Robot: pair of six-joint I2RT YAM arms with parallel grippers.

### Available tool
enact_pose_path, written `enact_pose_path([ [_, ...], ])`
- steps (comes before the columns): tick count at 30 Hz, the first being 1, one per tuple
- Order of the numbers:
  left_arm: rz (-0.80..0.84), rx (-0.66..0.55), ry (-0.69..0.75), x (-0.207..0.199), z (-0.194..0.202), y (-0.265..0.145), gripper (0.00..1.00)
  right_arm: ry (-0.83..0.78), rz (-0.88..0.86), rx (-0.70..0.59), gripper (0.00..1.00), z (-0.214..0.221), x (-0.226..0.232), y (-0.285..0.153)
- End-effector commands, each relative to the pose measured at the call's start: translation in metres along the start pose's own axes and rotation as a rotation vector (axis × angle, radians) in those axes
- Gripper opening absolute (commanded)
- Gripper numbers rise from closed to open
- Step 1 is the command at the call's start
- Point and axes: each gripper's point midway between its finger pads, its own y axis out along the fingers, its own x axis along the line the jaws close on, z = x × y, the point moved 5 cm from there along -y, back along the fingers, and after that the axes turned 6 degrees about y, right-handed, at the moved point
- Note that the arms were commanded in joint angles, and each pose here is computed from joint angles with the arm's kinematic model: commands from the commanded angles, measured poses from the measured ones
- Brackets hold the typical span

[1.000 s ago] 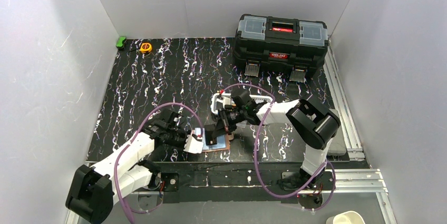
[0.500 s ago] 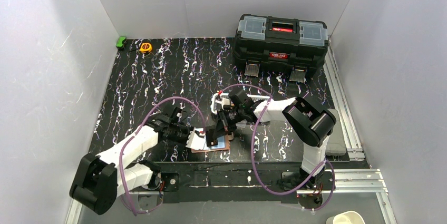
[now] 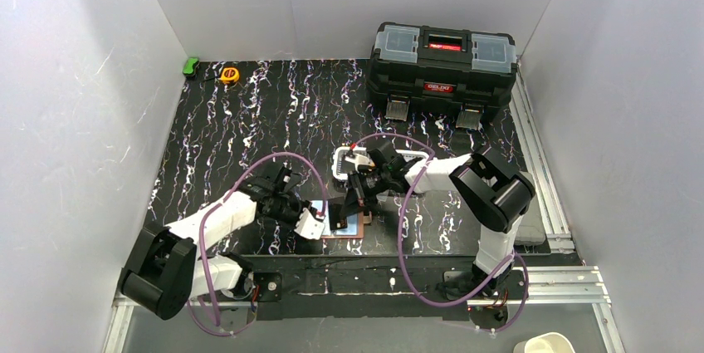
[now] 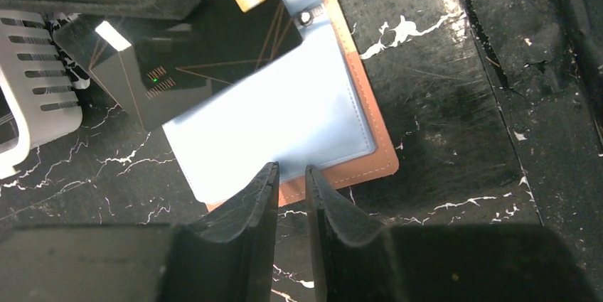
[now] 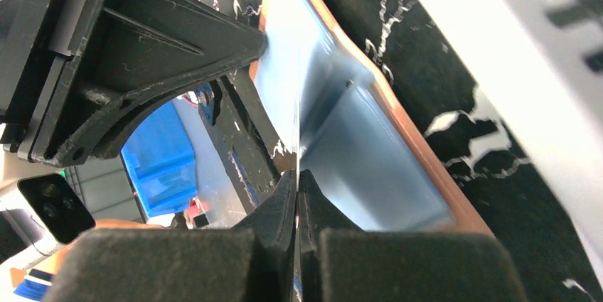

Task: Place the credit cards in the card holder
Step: Turn over the card slot in the card holder.

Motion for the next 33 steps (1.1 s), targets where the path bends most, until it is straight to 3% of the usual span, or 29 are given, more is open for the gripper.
enact_pose_path([
  [1,0.082,-0.022,0.016,-0.024,-0.003,0.004,0.19,0.001,-0.013,-0.05,0.01,-0.002,0.004,-0.012],
  [18,0.093,-0.062,0.015,-0.034,-0.018,0.001,0.19,0.059,-0.018,0.001,0.01,0.001,0.006,-0.011],
  [33,0.097,-0.05,0.023,-0.046,-0.018,-0.002,0.19,0.065,-0.091,-0.041,0.01,-0.01,0.008,-0.012],
])
